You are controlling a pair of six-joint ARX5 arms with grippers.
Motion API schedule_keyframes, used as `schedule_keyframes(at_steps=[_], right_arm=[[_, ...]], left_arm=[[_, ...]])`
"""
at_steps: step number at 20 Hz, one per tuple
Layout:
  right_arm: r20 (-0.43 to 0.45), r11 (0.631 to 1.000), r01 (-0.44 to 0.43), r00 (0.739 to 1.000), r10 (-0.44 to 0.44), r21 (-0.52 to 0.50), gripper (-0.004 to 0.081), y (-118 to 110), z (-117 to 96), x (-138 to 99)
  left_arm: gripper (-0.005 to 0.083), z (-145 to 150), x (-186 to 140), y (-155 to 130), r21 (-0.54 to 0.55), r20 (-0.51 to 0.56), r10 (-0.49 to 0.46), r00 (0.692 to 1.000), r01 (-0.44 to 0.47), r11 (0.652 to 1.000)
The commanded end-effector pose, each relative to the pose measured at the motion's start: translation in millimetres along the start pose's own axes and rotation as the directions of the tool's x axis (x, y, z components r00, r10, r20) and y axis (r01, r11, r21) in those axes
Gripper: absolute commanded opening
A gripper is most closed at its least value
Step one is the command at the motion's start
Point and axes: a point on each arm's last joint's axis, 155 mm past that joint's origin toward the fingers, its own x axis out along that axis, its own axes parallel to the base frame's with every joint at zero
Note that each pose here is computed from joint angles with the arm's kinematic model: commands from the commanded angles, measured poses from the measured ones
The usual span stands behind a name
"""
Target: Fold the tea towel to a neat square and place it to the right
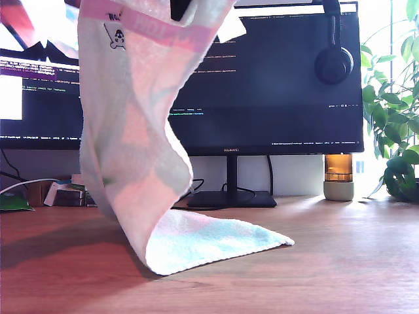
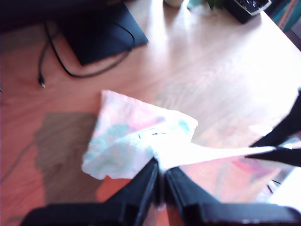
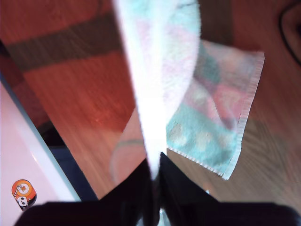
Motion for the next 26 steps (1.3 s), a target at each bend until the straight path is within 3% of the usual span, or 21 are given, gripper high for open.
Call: schedule_keyframes(at_steps=[1,5,9,13,22,24,26], right_arm=[[-0.064,1.000,0.012,0.998,-0.012,-0.004,-0.0012,-14,-15,11],[-0.094,0.999,0.026,0.995,-0.030,-0.039,-0.0012,-38,-26,17],[-0.079,0.999,0.053,0.995,-0.053,-0.012,-0.0012,-69,-29,16],[-0.061,0.997,0.077,0.995,-0.076,0.005,-0.0012,-89,-29,16],[-0.244,1.000,0.009,0.970,-0.008,0.004,-0.0012,-78,-89,69],[-0.239,1.000,0.021,0.971,-0.017,0.015,-0.0012,-79,-94,74],[-0.169,0.997,0.056,0.985,-0.048,0.045,-0.0012,-82,-86,72]], left_arm=[[-0.0024,9,-3,13,-0.001,0.039,0.037,0.999,-0.037,0.999],[-0.0024,18,13,24,0.009,0.044,0.044,0.998,-0.045,0.999],[-0.0024,44,23,27,0.042,0.127,0.031,0.991,-0.036,0.998],[-0.0024,42,37,33,0.039,0.108,0.030,0.994,-0.035,0.999],[-0.0024,15,70,38,0.023,0.059,-0.007,0.998,0.005,1.000],[-0.0024,7,77,40,0.017,0.045,-0.012,0.999,0.012,1.000],[-0.0024,1,85,40,0.018,0.044,-0.025,0.999,0.025,1.000]])
